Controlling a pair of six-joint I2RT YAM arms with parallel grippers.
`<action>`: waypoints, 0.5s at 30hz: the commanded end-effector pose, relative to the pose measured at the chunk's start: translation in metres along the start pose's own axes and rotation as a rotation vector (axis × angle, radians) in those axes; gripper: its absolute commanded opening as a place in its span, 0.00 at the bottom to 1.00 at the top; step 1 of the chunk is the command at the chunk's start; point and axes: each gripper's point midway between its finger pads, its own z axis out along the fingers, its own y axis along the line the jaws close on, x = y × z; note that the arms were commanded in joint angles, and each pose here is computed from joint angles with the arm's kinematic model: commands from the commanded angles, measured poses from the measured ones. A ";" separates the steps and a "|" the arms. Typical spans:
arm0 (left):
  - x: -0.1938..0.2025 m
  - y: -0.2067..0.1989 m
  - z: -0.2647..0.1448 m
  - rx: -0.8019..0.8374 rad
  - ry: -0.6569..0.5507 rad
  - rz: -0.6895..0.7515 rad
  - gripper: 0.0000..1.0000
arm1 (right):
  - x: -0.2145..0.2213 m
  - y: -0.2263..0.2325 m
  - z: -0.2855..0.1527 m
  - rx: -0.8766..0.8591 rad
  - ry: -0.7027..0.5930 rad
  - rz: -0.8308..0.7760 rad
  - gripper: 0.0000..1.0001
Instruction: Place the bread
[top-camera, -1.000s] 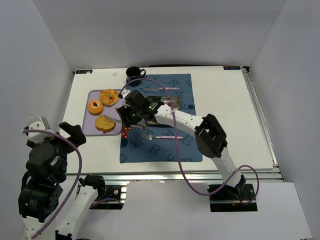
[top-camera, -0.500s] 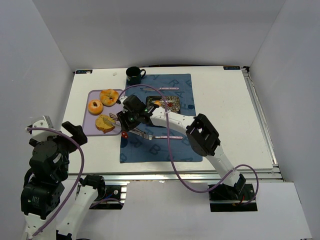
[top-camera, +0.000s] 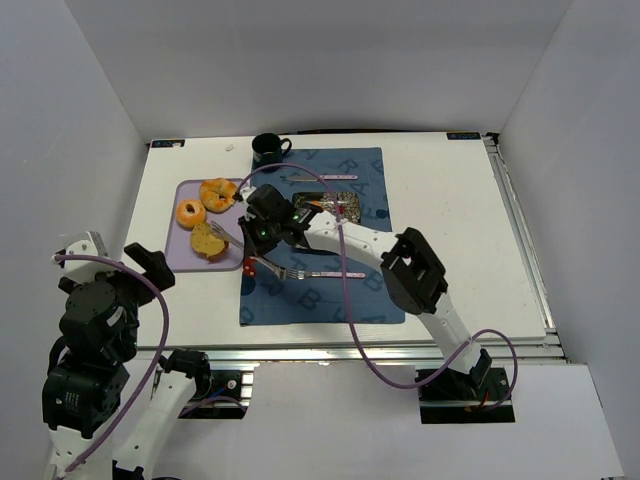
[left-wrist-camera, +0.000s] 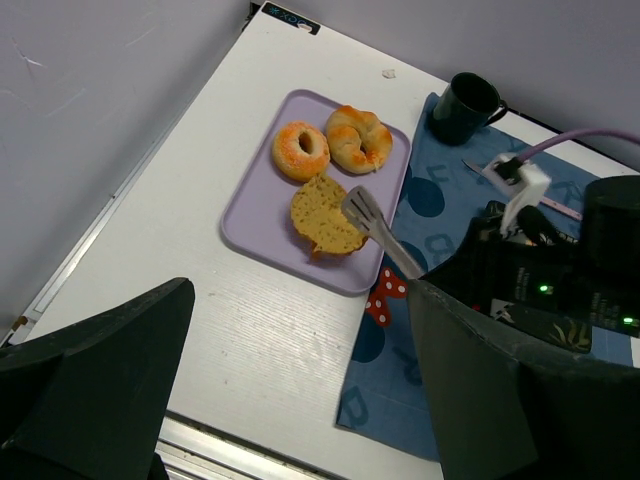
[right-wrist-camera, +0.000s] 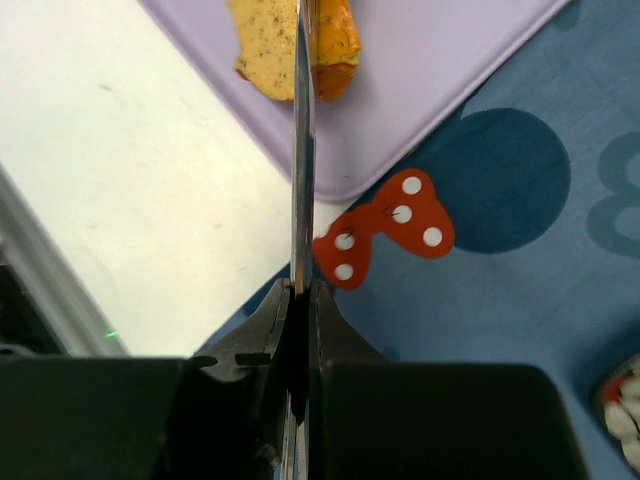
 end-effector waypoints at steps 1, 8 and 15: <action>-0.005 0.002 -0.006 0.003 -0.017 -0.008 0.98 | -0.072 0.041 -0.065 -0.084 -0.211 0.012 0.00; -0.014 0.004 -0.014 0.010 -0.039 -0.023 0.98 | -0.106 0.021 -0.152 -0.026 -0.376 0.137 0.00; -0.012 -0.002 -0.012 0.036 -0.037 -0.036 0.98 | -0.045 -0.088 -0.216 0.009 -0.413 0.336 0.00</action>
